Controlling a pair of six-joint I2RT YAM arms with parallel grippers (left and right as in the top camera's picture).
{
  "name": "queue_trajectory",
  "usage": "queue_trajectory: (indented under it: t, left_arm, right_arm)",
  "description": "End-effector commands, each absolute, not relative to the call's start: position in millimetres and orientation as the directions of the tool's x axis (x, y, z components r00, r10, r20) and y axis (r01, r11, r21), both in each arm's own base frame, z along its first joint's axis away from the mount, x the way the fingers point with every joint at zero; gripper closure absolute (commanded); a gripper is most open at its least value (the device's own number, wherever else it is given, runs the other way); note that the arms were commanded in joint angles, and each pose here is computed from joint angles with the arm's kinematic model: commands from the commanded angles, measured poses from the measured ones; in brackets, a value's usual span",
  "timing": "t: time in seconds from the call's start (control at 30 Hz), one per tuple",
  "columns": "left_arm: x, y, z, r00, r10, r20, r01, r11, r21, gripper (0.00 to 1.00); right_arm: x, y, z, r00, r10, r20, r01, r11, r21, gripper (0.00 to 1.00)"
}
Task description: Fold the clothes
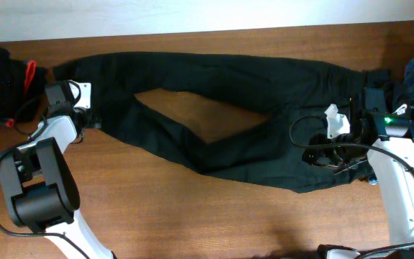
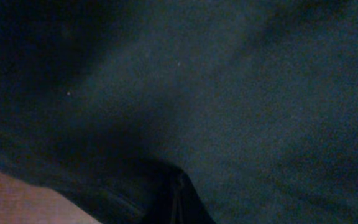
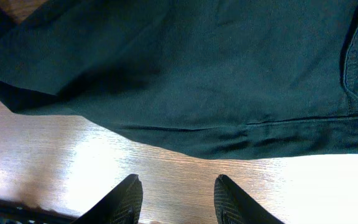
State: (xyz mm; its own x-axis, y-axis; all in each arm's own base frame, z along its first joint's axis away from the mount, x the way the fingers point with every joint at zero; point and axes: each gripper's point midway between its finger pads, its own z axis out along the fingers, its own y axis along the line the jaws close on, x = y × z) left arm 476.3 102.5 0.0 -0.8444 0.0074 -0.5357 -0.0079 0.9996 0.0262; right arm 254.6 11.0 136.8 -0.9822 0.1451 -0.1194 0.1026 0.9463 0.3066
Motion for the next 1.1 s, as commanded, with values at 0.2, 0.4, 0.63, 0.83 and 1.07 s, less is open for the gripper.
queue_trajectory:
  t: [0.2,0.4,0.63,0.83,1.07]
  left_arm:
    - [367,157,-39,-0.902,-0.382,-0.202,-0.427,0.860,0.279,1.00]
    - [318,170,-38,-0.873,-0.483,-0.069,-0.472,0.800,0.371,0.99]
    - [275,194,-24,-0.819,-0.573,-0.001,-0.499,0.713,0.492,0.99]
    - [262,214,0,-0.774,-0.631,-0.051,-0.563,0.651,0.509,0.99]
    - [277,226,39,-0.731,-0.653,-0.200,-0.665,0.616,0.422,0.85]
  right_arm:
    - [255,14,136,-0.982,0.145,-0.118,0.101,0.942,0.319,0.53]
    - [254,14,136,-0.983,0.146,-0.114,0.103,0.942,0.320,0.53]
    - [254,14,136,-0.983,0.146,-0.112,0.103,0.942,0.320,0.53]
    - [253,15,136,-0.983,0.146,-0.109,0.104,0.942,0.320,0.53]
    - [254,15,136,-0.983,0.146,-0.110,0.104,0.942,0.320,0.52]
